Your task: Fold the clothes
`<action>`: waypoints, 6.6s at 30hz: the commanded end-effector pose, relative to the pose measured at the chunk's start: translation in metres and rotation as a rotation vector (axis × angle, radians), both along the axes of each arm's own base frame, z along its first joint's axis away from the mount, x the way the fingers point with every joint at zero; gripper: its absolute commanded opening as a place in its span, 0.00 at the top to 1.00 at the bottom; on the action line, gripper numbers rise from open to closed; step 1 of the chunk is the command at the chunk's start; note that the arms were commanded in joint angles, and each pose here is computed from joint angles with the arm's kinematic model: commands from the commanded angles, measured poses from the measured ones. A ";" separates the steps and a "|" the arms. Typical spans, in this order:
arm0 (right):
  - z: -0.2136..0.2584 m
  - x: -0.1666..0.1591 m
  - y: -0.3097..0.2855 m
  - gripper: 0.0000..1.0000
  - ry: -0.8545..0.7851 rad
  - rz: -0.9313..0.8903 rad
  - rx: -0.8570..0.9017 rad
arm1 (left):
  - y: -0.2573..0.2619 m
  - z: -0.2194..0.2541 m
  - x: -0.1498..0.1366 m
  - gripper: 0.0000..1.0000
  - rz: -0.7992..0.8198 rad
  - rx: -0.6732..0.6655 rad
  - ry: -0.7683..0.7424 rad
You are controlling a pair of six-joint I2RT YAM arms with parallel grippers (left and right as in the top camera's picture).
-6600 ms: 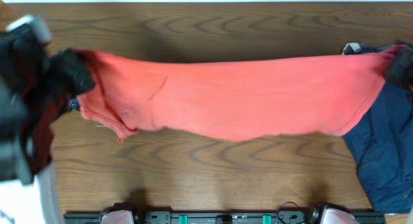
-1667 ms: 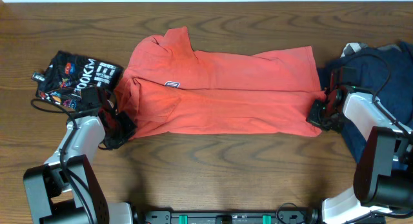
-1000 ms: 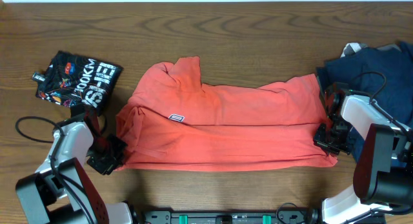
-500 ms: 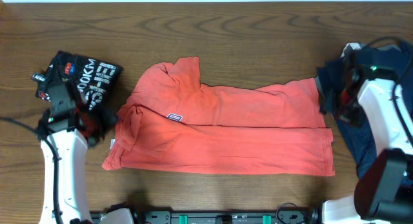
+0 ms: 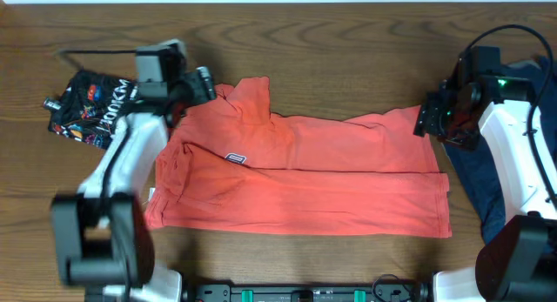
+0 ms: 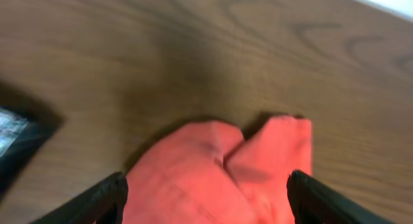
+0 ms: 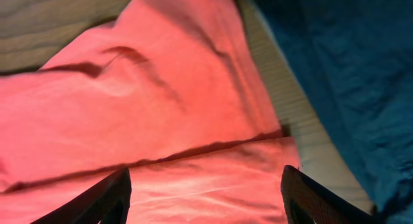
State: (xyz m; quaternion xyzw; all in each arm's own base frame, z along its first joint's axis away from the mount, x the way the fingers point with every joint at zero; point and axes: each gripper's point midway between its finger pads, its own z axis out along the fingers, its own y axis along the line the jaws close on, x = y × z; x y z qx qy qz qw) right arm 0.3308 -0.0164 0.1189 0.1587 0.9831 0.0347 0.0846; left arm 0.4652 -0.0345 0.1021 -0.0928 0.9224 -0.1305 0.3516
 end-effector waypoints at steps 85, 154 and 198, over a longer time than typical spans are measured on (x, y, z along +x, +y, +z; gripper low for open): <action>-0.048 -0.110 -0.064 0.99 0.528 -0.173 -0.269 | 0.027 -0.016 -0.217 0.94 0.087 -0.041 0.816; -0.150 -0.130 -0.030 0.34 0.404 -0.216 -0.008 | -0.074 -0.091 -0.147 0.52 -0.141 0.104 0.620; -0.149 -0.130 -0.030 0.33 0.408 -0.208 -0.008 | -0.094 -0.023 -0.171 0.94 -0.178 0.088 0.554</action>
